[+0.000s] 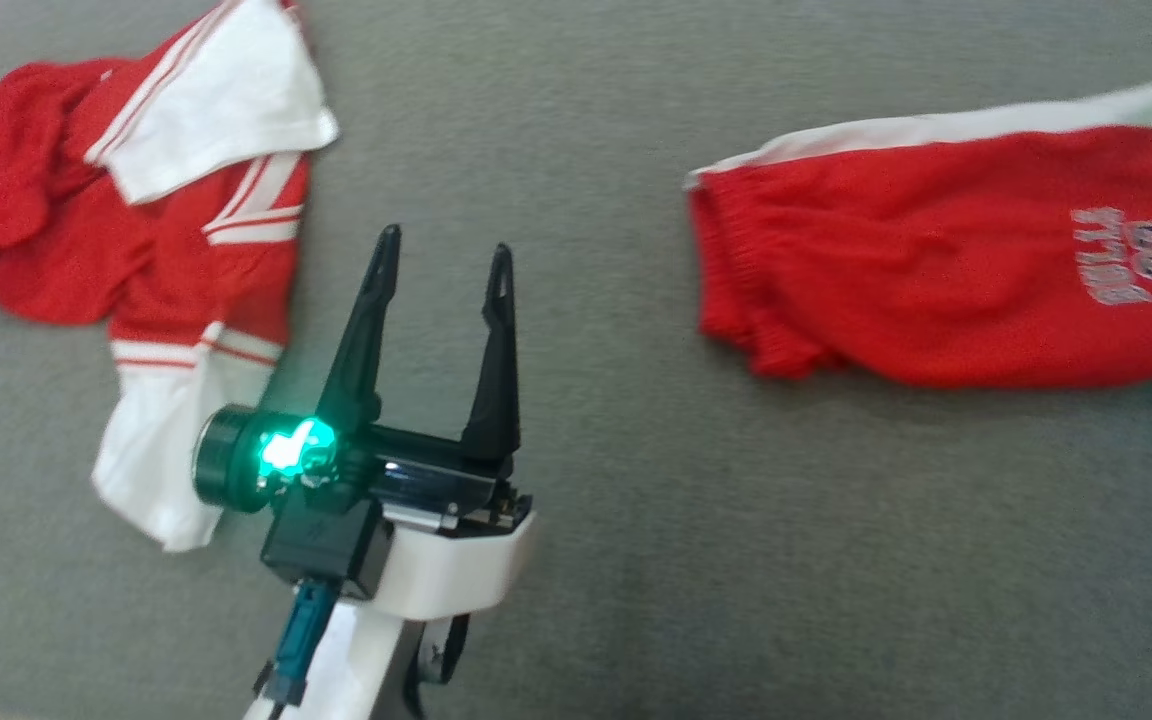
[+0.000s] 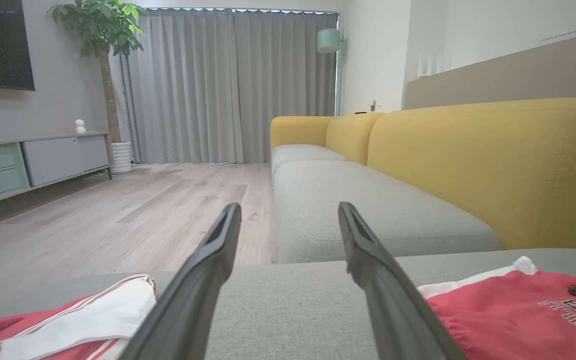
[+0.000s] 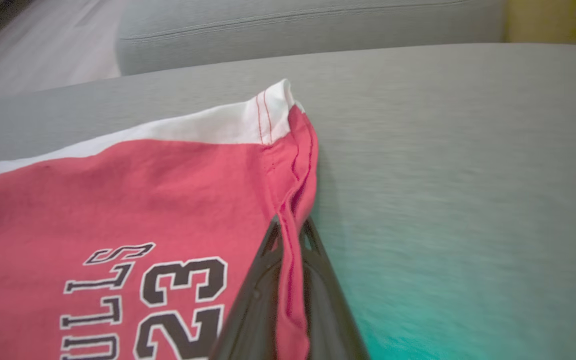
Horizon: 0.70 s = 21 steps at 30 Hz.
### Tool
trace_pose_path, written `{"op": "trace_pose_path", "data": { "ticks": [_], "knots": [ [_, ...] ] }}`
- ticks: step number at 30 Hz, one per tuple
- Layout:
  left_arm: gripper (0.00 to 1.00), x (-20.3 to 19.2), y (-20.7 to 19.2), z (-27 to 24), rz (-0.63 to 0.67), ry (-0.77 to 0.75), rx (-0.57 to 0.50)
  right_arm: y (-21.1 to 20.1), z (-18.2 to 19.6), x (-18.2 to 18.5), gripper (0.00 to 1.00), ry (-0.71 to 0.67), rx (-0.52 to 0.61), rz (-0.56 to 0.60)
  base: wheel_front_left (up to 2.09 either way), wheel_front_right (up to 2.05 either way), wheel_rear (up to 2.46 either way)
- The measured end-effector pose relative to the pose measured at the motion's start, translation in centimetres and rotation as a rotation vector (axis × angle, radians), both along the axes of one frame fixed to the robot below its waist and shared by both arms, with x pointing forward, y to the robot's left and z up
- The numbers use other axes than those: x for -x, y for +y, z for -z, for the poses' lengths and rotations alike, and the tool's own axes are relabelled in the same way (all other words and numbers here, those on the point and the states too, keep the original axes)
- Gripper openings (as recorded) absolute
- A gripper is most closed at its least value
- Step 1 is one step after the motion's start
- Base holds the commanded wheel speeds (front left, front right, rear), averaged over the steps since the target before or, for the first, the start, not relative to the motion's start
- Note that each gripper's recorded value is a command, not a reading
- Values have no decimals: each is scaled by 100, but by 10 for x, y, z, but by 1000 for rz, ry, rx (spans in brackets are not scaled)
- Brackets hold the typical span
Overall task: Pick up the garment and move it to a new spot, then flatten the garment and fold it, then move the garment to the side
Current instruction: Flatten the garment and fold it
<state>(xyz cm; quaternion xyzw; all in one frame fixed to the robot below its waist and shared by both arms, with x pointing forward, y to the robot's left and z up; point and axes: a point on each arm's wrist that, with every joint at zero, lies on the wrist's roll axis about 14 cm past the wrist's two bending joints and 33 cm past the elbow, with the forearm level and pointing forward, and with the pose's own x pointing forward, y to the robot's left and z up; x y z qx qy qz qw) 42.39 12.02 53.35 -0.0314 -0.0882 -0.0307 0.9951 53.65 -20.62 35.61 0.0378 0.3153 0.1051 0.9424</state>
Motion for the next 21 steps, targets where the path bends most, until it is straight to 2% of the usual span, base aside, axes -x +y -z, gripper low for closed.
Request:
{"op": "trace_pose_path", "data": {
  "ticks": [4,9,14,18,21],
  "knots": [
    [100,-2,-11,3,45,2,6,-72,-22,15,0,-65,85,119,0,0,0],
    [100,-7,-26,5,103,0,20,-101,-46,19,0,-147,112,165,0,0,0],
    [100,-8,-36,9,141,9,20,-77,-82,5,0,-279,89,95,0,0,0],
    [100,-4,-36,2,143,-7,16,-27,-117,-6,0,-394,32,-23,0,0,0],
    [100,1,-33,-3,140,-15,17,12,-130,-4,0,-424,-8,-115,0,0,0]
  ]
}}
